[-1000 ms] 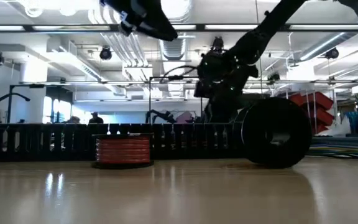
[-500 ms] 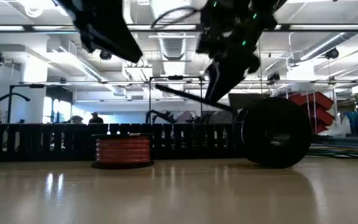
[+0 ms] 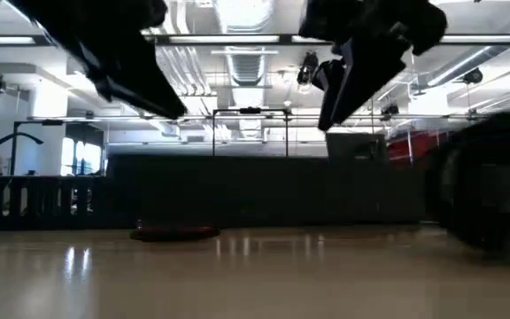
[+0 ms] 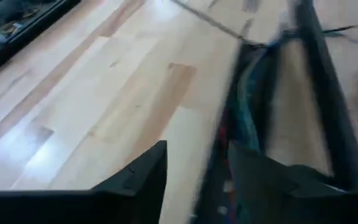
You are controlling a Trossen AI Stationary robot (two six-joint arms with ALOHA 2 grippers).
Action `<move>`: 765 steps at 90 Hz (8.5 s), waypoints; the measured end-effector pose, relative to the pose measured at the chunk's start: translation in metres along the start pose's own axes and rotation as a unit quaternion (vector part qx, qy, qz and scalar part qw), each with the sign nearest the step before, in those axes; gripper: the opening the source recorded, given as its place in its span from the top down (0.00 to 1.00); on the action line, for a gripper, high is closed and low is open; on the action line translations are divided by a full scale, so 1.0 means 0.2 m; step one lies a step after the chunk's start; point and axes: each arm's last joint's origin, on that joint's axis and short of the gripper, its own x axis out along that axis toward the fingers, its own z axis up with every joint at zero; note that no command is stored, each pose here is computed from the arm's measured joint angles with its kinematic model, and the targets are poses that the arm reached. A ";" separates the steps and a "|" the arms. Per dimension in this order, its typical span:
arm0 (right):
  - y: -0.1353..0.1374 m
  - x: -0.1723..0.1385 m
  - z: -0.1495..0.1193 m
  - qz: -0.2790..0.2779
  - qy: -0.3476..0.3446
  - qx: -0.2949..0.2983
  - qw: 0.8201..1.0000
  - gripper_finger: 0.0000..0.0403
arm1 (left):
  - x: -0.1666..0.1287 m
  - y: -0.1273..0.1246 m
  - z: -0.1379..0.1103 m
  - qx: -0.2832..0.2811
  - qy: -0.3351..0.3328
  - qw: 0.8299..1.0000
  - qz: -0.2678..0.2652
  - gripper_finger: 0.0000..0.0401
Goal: Ziptie cables
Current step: Close the black cable duct
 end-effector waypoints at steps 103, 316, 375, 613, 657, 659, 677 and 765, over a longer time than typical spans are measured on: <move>0.28 -0.35 -0.48 -0.106 -0.120 0.075 0.984 0.55 | 0.13 0.13 -0.09 -0.034 -0.094 0.993 -0.061 0.67; 0.34 0.24 -0.17 0.024 -0.078 -0.075 0.994 0.34 | -0.06 0.01 -0.22 -0.058 -0.018 0.985 -0.162 0.59; 0.46 0.51 -0.19 -0.010 -0.162 0.002 0.987 0.38 | 0.11 -0.08 -0.36 -0.053 0.005 0.988 -0.146 0.61; 0.48 0.91 -0.18 0.116 -0.246 -0.100 0.957 0.44 | -0.02 -0.08 -0.17 -0.030 -0.094 0.969 -0.225 0.73; 0.50 0.72 -0.14 0.120 -0.204 -0.098 0.967 0.46 | -0.08 -0.06 -0.11 -0.031 -0.130 0.962 -0.238 0.74; 0.49 0.69 -0.13 0.120 -0.197 -0.098 0.968 0.46 | -0.08 -0.06 -0.10 -0.029 -0.133 0.961 -0.239 0.74; 0.47 0.48 -0.10 0.108 -0.158 -0.096 0.977 0.46 | -0.11 -0.04 -0.08 -0.019 -0.141 0.961 -0.239 0.75; 0.03 0.31 -0.10 -0.098 -0.145 -0.035 0.984 0.46 | 0.22 0.46 0.14 -0.143 -0.125 0.974 -0.126 0.76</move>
